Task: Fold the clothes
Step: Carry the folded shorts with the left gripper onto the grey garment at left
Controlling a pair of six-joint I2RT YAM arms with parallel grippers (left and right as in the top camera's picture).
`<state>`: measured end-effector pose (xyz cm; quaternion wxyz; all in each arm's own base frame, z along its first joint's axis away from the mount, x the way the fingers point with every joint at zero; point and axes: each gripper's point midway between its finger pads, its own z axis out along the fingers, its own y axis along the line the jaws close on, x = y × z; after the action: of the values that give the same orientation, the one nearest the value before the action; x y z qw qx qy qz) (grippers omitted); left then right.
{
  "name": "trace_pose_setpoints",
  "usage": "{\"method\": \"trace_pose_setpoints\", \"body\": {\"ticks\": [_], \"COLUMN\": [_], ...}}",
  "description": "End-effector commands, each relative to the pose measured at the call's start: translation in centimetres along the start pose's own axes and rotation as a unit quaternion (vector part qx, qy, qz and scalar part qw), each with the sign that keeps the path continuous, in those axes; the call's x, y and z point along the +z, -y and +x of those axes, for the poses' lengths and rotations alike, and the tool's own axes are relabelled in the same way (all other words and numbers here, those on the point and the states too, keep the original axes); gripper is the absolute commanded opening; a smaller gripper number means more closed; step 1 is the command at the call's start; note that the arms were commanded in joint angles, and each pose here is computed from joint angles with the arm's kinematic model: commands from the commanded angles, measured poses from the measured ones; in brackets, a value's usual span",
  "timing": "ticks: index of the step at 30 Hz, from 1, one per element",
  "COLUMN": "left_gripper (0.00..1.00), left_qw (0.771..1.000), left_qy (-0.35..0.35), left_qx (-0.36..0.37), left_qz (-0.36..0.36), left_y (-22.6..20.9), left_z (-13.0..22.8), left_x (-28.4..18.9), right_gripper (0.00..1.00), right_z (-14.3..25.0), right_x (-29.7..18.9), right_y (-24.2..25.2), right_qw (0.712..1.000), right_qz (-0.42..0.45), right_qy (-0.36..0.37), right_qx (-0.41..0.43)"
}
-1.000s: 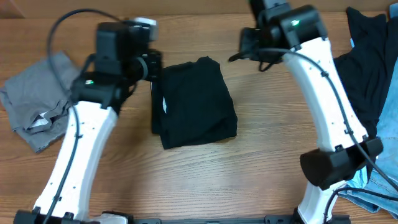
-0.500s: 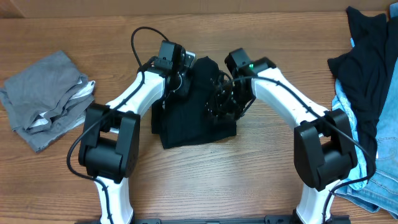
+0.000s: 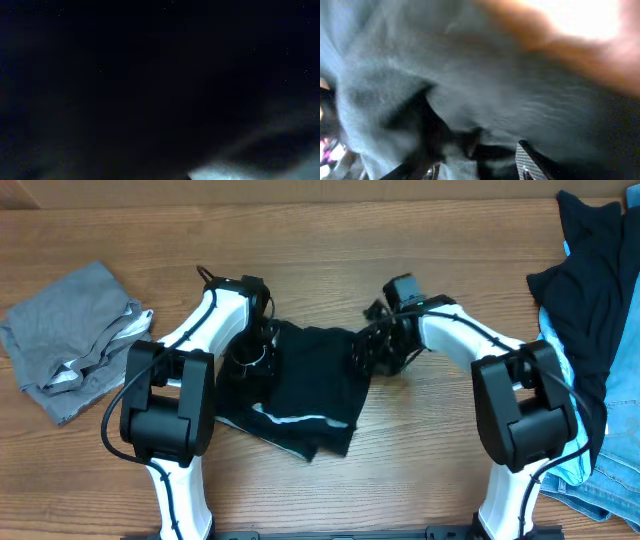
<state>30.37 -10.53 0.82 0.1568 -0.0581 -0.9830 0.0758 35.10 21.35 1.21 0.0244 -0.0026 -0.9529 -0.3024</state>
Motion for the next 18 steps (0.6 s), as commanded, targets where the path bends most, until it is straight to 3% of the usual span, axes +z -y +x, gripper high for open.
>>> {"method": "trace_pose_setpoints", "body": {"ticks": [1, 3, 7, 8, 9, 10, 11, 14, 18], "left_gripper": [0.04, 0.04, 0.04, 0.05, 0.13, 0.93, 1.00, 1.00, 1.00], "left_qw": [0.996, 0.996, 0.986, 0.979, 0.973, 0.963, 0.954, 0.951, 0.966], "left_qy": [-0.032, -0.005, 0.147, 0.193, 0.223, 0.264, 0.293, 0.303, 0.257], "left_qx": [-0.011, -0.003, 0.052, 0.057, 0.057, 0.055, 0.050, 0.032, 0.005], "left_qz": [0.080, 0.095, 0.065, 0.038, 0.016, -0.014, -0.037, -0.054, -0.002], "left_y": [2.6, 3.1, 3.8, 3.3, 2.8, 2.1, 1.4, -0.3, -3.2], "left_z": [0.8, -0.2, -1.8, -2.0, -2.1, -2.2, -2.3, -2.7, -4.1], "left_x": [1.2, 0.7, -8.2, -10.9, -12.6, -14.8, -16.3, -16.8, -13.5], "right_gripper": [0.52, 0.57, 0.59, 0.59, 0.60, 0.62, 0.63, 0.64, 0.64], "right_z": [-2.7, -2.1, -3.6, -3.7, -3.8, -3.8, -3.7, -3.2, -2.4], "right_x": [-0.7, -1.1, -9.4, -11.1, -12.4, -14.2, -15.5, -17.3, -17.2], "right_y": [2.1, 0.8, -3.2, -4.2, -4.9, -5.8, -6.3, -6.4, -5.8], "right_qw": [0.997, 0.997, 0.988, 0.985, 0.983, 0.978, 0.974, 0.968, 0.971], "right_qz": [0.054, 0.056, 0.098, 0.100, 0.101, 0.103, 0.106, 0.122, 0.134], "right_qy": [0.047, 0.028, 0.094, 0.112, 0.126, 0.151, 0.169, 0.189, 0.174], "right_qx": [-0.011, -0.041, -0.073, -0.082, -0.088, -0.098, -0.104, -0.107, -0.098]}}
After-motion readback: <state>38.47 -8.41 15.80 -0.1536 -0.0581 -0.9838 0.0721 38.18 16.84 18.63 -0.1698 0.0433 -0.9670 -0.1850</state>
